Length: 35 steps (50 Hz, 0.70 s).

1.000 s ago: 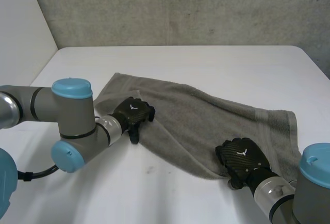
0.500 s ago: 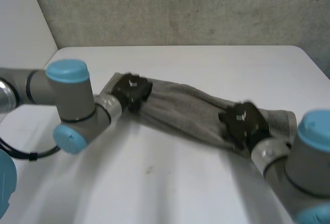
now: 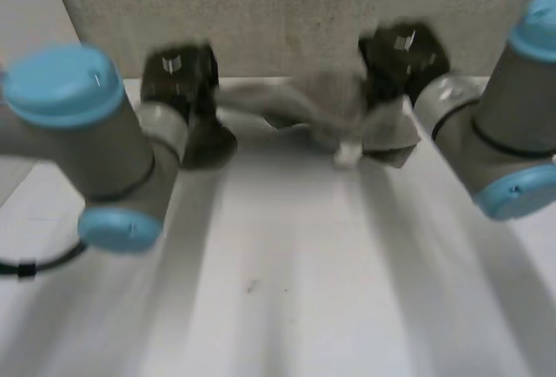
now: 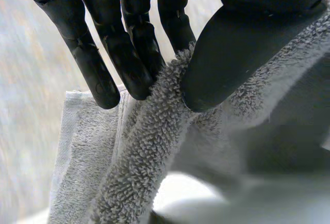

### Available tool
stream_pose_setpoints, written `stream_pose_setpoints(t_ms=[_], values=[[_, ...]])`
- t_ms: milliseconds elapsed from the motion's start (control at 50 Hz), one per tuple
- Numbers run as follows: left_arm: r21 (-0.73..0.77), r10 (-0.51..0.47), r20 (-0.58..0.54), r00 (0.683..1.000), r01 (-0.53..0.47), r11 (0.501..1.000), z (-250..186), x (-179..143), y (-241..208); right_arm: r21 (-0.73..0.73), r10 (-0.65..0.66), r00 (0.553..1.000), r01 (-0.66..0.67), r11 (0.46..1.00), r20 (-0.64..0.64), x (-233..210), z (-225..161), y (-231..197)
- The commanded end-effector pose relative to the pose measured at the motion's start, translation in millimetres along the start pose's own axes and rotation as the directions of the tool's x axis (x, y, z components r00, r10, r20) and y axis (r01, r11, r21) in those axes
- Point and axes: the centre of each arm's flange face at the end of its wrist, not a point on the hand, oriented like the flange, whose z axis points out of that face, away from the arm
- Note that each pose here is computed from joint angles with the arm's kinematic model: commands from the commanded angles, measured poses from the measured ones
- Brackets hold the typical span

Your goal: Fold the towel.

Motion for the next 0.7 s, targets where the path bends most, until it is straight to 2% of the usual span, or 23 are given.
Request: stream_pose_setpoints(t_ms=[20, 160, 340, 420, 560, 620, 700], values=[[-0.285, 0.076, -0.075, 0.994, -0.095, 0.954, -59.8, 7.5, 83.9, -0.312, 0.014, 0.993, 0.022, 0.950, 0.116, -27.3, -11.3, 75.5], [-0.391, 0.149, -0.167, 0.975, -0.204, 0.898, -100.4, 16.5, 113.1, -0.396, 0.039, 0.989, 0.020, 0.918, 0.140, -36.0, -15.8, 101.7], [-0.330, 0.159, -0.181, 0.970, -0.213, 0.920, -102.8, 20.9, 87.1, -0.418, 0.050, 0.986, 0.021, 0.908, 0.159, -41.9, -30.3, 104.1], [-0.244, 0.174, -0.164, 0.971, -0.211, 0.947, -89.1, 20.3, 59.3, -0.431, 0.053, 0.985, 0.023, 0.902, 0.164, -44.9, -43.5, 107.3], [-0.158, 0.205, -0.167, 0.964, -0.231, 0.960, -54.9, 8.1, 33.7, -0.425, 0.053, 0.986, 0.020, 0.905, 0.158, -48.0, -58.3, 118.5], [-0.155, 0.229, -0.215, 0.949, -0.265, 0.952, -36.8, 5.1, 34.6, -0.414, 0.053, 0.985, 0.020, 0.910, 0.164, -50.8, -63.2, 122.8], [-0.222, 0.262, -0.307, 0.915, -0.337, 0.915, -13.0, 4.5, 55.5, -0.414, 0.044, 0.983, 0.034, 0.910, 0.178, -52.8, -68.4, 125.4]])
